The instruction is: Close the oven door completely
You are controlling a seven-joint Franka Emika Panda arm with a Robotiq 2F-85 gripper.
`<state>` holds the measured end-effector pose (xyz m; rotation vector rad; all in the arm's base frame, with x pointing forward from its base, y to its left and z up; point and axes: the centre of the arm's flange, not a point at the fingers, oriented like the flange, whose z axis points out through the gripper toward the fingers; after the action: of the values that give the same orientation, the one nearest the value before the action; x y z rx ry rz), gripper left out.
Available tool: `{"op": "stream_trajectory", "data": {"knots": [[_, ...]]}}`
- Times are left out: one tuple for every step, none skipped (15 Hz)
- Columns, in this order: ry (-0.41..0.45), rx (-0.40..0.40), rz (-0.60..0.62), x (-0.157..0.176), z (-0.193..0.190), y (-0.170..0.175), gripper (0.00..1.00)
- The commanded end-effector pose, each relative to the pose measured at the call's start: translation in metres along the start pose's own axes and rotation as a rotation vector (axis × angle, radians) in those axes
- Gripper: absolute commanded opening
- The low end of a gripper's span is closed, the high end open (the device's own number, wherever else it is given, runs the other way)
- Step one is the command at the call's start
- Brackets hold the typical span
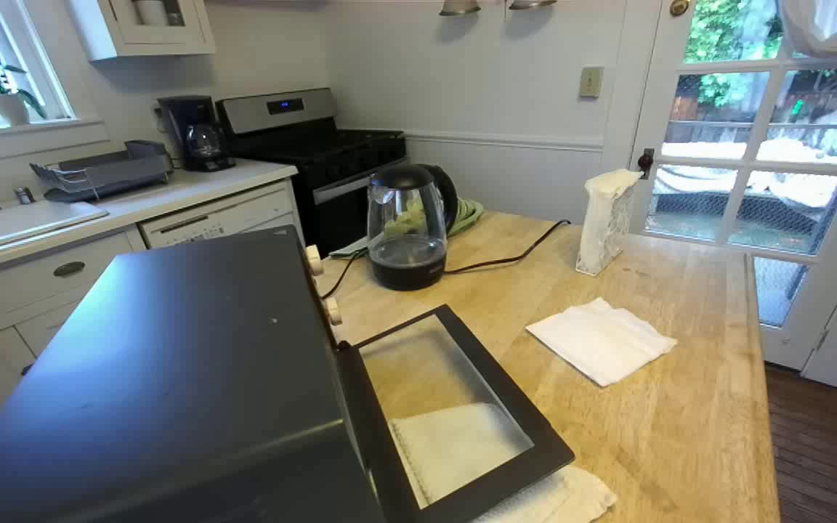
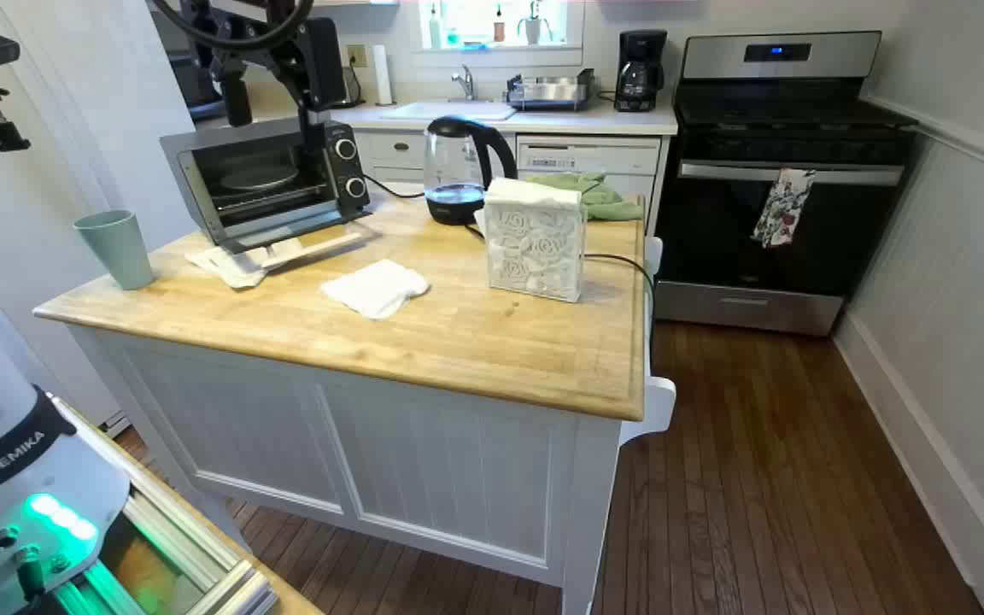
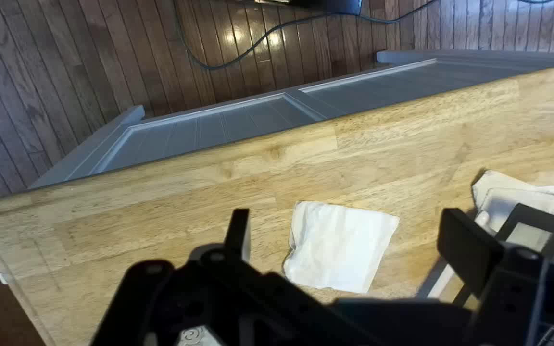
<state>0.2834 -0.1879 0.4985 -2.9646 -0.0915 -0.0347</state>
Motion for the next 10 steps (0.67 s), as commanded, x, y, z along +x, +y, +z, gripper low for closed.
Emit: {"op": "stream_trajectory", "data": {"knots": [[0.0, 0.0, 0.0, 0.0, 0.0, 0.0, 1.0], [0.0, 0.0, 0.0, 0.0, 0.0, 0.0, 1.0], [0.0, 0.0, 0.0, 0.0, 0.0, 0.0, 1.0], [0.0, 0.0, 0.0, 0.0, 0.0, 0.0, 1.0], [0.0, 0.0, 0.0, 0.0, 0.0, 0.0, 1.0], [0.0, 0.0, 0.0, 0.0, 0.0, 0.0, 1.0], [0.0, 0.0, 0.0, 0.0, 0.0, 0.0, 1.0], [0.0, 0.0, 0.0, 0.0, 0.0, 0.0, 1.0], [0.0, 0.0, 0.0, 0.0, 0.0, 0.0, 1.0], [-0.001, 0.006, 0.012, 0.005, 0.011, -0.008, 1.0]]}}
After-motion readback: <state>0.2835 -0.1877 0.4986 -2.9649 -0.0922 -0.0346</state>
